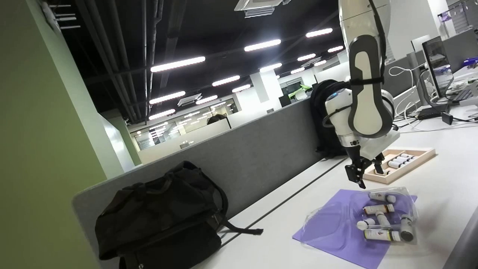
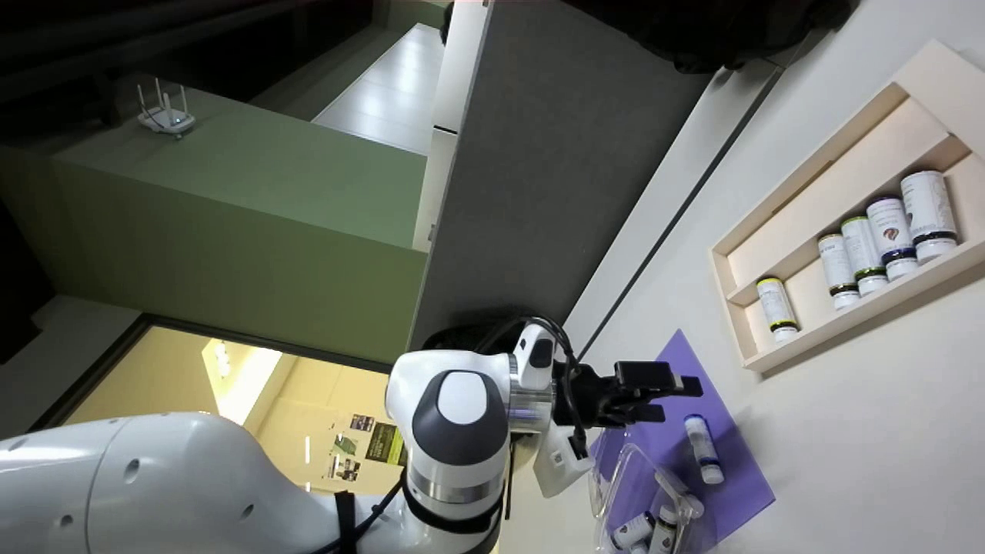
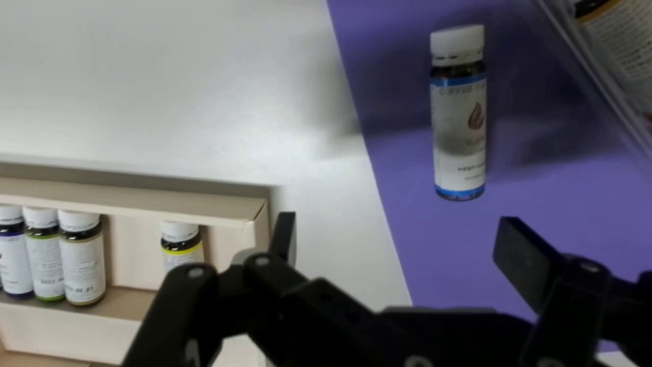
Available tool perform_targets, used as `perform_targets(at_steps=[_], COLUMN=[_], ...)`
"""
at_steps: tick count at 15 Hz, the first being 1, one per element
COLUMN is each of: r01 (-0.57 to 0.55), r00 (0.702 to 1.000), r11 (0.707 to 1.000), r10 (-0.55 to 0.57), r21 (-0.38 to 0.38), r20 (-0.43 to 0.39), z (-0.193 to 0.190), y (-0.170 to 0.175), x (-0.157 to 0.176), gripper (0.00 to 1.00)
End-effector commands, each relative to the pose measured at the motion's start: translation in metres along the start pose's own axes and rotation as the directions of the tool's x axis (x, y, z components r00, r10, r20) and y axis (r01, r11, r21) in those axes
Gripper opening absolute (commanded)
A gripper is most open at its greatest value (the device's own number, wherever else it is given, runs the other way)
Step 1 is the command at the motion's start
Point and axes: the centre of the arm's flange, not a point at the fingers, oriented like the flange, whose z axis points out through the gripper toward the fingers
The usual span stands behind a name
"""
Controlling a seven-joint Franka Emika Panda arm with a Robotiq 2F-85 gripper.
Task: Put one of the objects on the bottom part of the tray
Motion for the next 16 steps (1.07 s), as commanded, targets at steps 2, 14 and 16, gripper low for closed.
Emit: perform_targets(at_steps=[2,14,16], r01=[-0.007,-0.047,-0.064], r00=[1.0,0.998,0.997], r11=[1.0,0.997,0.995], r10=[0.007,0.045,0.06], r21=[0.016,0.066,0.078], r20=[0.018,0.039,0.05], z=[0.016,0.033,0.031], y=[-0.01,0.005,0.01], x=[-0.004,-0.005,-0.002], gripper=[1.0,0.31,0.19])
